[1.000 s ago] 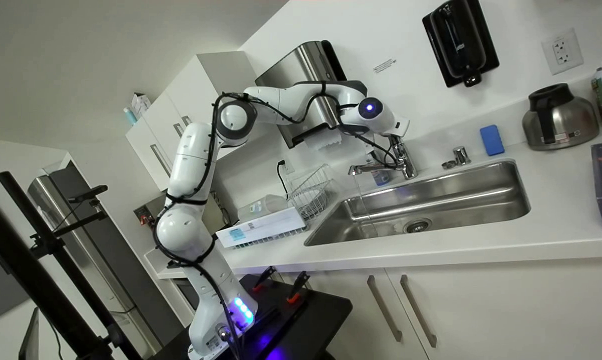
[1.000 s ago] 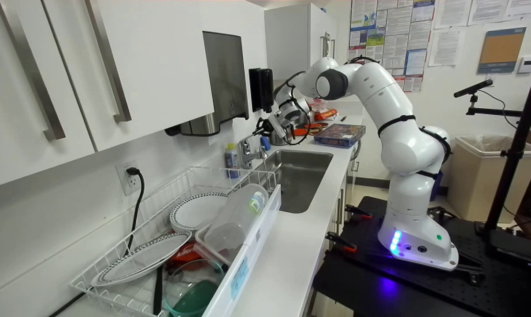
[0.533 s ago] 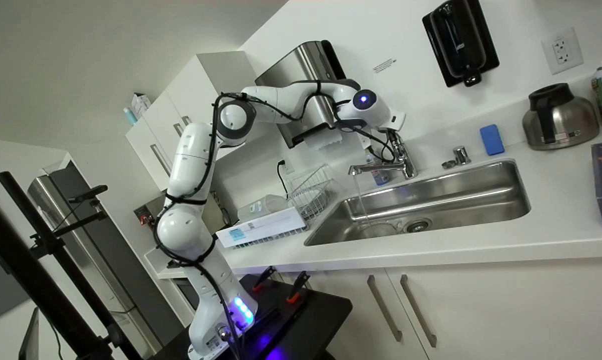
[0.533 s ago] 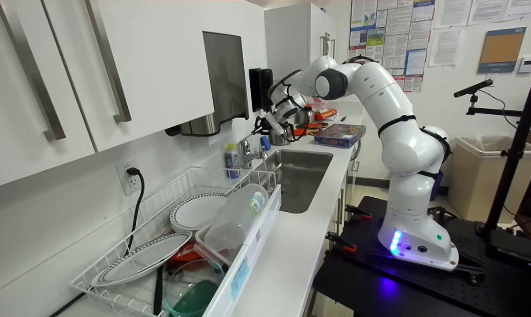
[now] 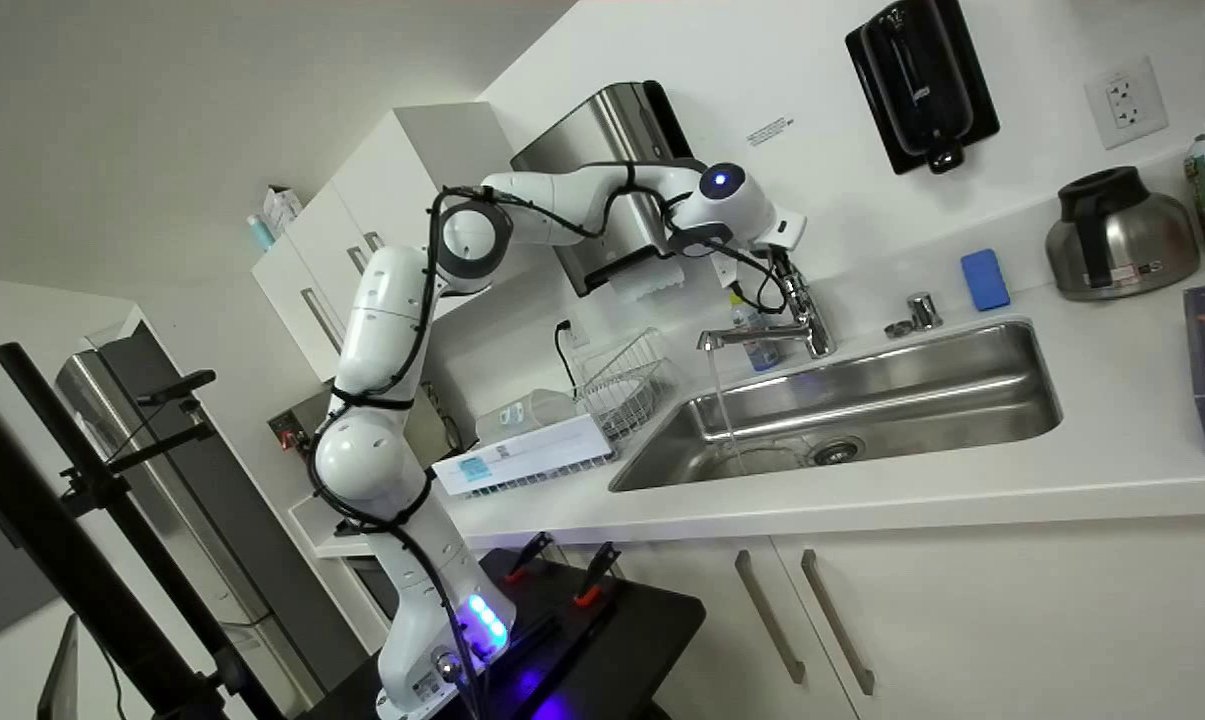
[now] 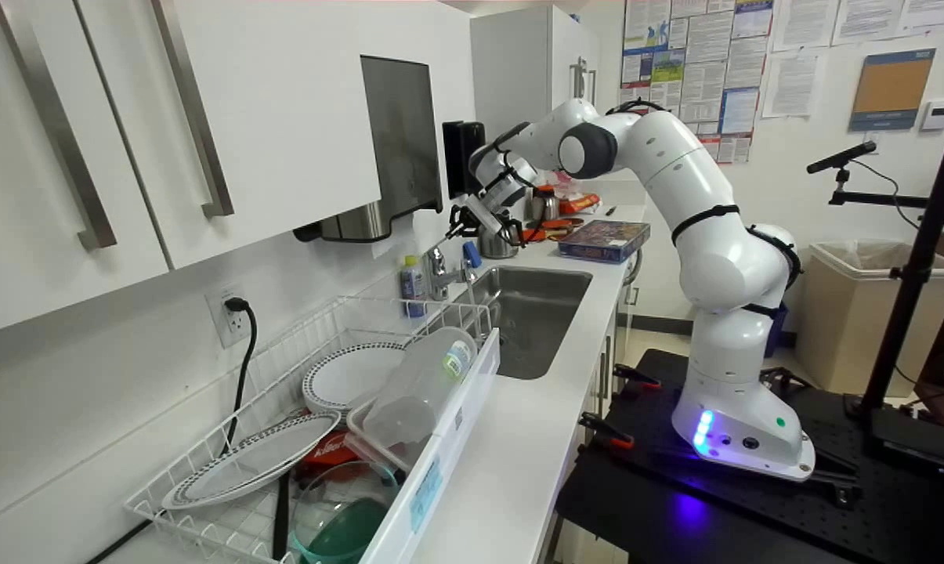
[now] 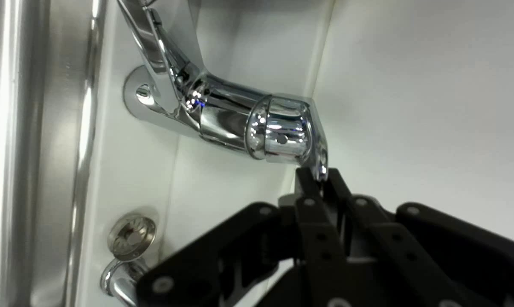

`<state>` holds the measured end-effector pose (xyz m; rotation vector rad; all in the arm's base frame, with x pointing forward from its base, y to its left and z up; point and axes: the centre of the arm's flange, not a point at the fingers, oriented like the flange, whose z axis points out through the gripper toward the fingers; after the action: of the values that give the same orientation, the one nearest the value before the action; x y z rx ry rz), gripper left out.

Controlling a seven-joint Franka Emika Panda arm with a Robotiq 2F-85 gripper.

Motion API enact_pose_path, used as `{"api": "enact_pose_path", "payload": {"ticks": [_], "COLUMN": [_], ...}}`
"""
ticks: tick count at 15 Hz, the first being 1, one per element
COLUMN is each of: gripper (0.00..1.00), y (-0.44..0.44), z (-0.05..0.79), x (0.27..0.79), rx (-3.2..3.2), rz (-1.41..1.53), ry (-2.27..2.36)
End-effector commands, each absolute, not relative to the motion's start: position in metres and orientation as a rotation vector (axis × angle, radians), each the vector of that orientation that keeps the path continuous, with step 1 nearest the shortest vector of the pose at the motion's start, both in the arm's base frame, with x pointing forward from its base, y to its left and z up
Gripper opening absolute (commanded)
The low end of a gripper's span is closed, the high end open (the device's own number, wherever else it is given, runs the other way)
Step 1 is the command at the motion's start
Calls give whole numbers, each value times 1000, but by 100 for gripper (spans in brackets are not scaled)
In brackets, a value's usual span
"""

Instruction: Open the tap

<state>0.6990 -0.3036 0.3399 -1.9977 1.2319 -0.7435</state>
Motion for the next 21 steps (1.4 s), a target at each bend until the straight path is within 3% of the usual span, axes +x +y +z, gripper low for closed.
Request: {"api": "enact_pose_path", "payload": {"ticks": [1,8,10,16,18,21], "gripper": [2,2,36,82,97,100], "y": [-312,-307,-308,-335,-340,-344], "z": [395,392,392,447,459,470], "x": [684,679,678,650,638,617], "rx": [-2033,-2061,-2060,-2084,-2108,-2136], "rz": [-770,-752,-754,-820,-790,-706], "ry": [1233,1250,1249,1242,1229,1188]}}
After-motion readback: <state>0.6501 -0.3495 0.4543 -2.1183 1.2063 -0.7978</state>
